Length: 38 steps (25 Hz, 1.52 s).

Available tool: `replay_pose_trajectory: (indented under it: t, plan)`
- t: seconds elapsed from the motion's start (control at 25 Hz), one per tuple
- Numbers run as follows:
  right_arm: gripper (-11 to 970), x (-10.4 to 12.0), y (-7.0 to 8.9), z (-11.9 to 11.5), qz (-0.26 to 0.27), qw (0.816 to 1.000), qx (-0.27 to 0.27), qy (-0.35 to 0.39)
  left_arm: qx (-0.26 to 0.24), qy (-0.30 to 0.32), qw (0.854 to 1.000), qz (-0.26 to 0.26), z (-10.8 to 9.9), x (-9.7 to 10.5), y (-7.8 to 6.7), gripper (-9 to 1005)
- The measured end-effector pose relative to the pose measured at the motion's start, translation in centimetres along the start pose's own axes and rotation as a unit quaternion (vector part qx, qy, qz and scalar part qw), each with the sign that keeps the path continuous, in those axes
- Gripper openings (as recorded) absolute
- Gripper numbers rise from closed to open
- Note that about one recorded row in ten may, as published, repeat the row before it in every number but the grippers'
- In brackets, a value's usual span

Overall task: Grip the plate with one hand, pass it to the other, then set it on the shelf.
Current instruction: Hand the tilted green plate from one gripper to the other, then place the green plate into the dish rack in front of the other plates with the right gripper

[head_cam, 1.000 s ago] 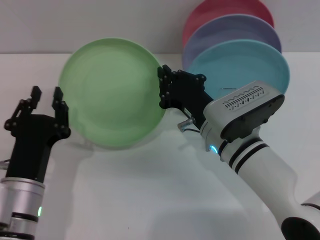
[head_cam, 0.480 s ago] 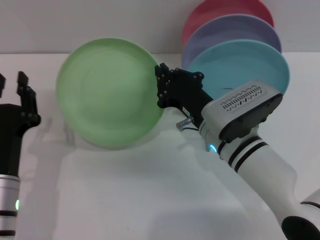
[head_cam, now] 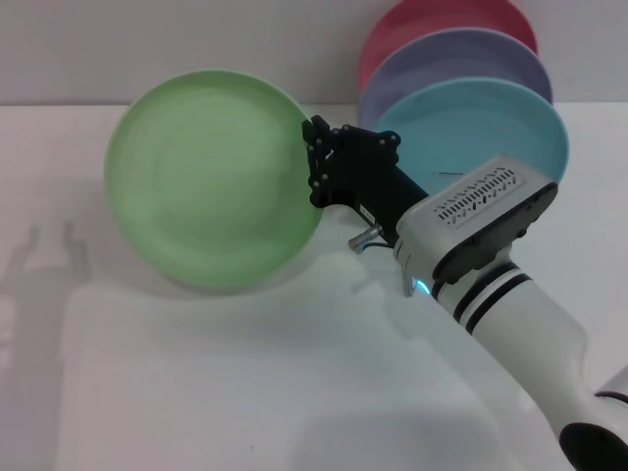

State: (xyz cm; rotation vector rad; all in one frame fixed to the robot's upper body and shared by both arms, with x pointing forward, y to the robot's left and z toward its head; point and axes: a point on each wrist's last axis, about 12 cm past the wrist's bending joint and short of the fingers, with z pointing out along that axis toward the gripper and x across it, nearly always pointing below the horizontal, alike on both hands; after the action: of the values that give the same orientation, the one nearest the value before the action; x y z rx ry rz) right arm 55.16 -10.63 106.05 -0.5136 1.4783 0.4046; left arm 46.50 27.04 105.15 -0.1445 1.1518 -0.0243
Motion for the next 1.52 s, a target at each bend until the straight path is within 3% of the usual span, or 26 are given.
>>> replay_pose_trajectory:
  t: [0.44,1.0,1.12,1.32,1.52]
  plan:
    - [18,-0.7,0.1,-0.8,-0.057,0.997,-0.008,-0.05,-0.008,-0.025,1.0,-0.009,0.8,-0.4,0.7,377]
    - [18,-1.2,-0.9,-5.0,-0.114,0.979,-0.004,-0.167,-0.024,-0.024,0.999,-0.028,1.2,-0.3,1.7,377]
    - [18,-1.6,-1.2,-5.6,-0.119,0.974,0.003,-0.195,-0.026,-0.021,0.998,-0.051,1.2,-0.2,1.9,377]
    - [18,-2.2,-1.6,-6.6,-0.127,0.963,0.01,-0.235,-0.021,-0.01,0.991,-0.134,0.5,0.0,3.2,377]
    - [18,-2.3,-2.3,-8.0,-0.138,0.955,0.026,-0.262,0.023,0.013,0.986,-0.167,0.0,0.3,3.1,377]
